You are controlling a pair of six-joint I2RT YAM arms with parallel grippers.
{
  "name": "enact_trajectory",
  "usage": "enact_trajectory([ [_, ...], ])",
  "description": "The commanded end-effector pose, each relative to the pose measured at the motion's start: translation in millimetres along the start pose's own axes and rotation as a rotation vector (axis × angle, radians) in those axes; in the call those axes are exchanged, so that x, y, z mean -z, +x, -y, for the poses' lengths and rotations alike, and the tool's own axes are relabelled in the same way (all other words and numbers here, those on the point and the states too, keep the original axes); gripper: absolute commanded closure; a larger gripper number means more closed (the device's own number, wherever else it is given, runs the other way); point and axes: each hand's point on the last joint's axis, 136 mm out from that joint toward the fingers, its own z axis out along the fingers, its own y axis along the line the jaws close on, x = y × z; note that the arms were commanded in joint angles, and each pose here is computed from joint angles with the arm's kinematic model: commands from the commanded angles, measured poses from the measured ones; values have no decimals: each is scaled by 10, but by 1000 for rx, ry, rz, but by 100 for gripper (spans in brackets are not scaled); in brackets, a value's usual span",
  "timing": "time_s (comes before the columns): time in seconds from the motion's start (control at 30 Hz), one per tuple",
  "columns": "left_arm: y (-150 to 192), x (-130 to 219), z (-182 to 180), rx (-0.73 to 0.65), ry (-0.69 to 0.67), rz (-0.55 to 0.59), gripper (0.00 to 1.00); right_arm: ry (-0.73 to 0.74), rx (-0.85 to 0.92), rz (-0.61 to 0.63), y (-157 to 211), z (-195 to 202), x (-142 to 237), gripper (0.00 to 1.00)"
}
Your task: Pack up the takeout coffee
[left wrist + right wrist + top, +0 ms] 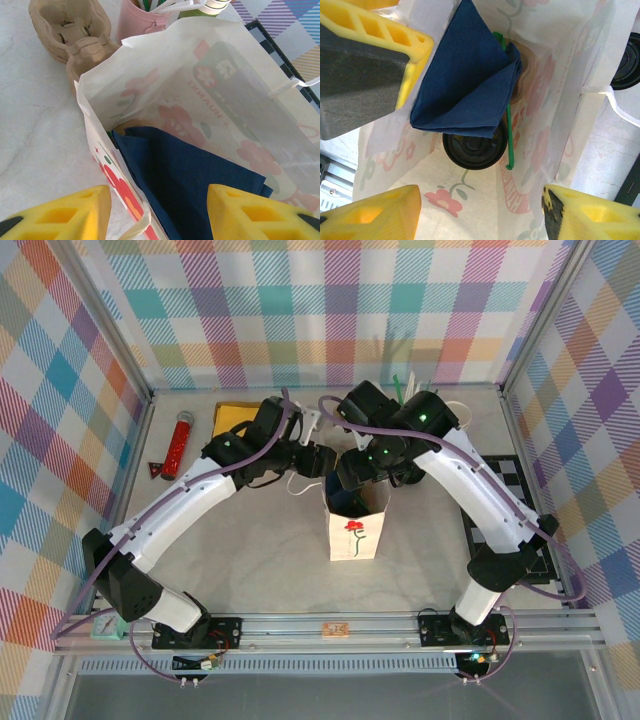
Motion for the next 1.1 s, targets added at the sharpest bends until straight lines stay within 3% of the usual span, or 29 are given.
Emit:
enact_trajectory([
  [0.0, -41, 29, 68, -6, -4, 1, 47, 11, 6, -2, -8, 22, -19, 35],
  [0.3, -51, -11, 64, -8, -16, -5, 48, 16, -23, 14, -61, 121, -52, 34],
  [0.63, -74, -34, 53, -9, -29, -8, 48, 3, -71, 127, -266, 280, 181, 34],
  [0.87, -116, -60, 70, -4, -26, -10, 48, 13, -145, 217, -387, 536, 386, 32],
  [1.07, -108, -89, 68, -3, -31, -21, 47, 16, -204, 225, -364, 755, 354, 32],
])
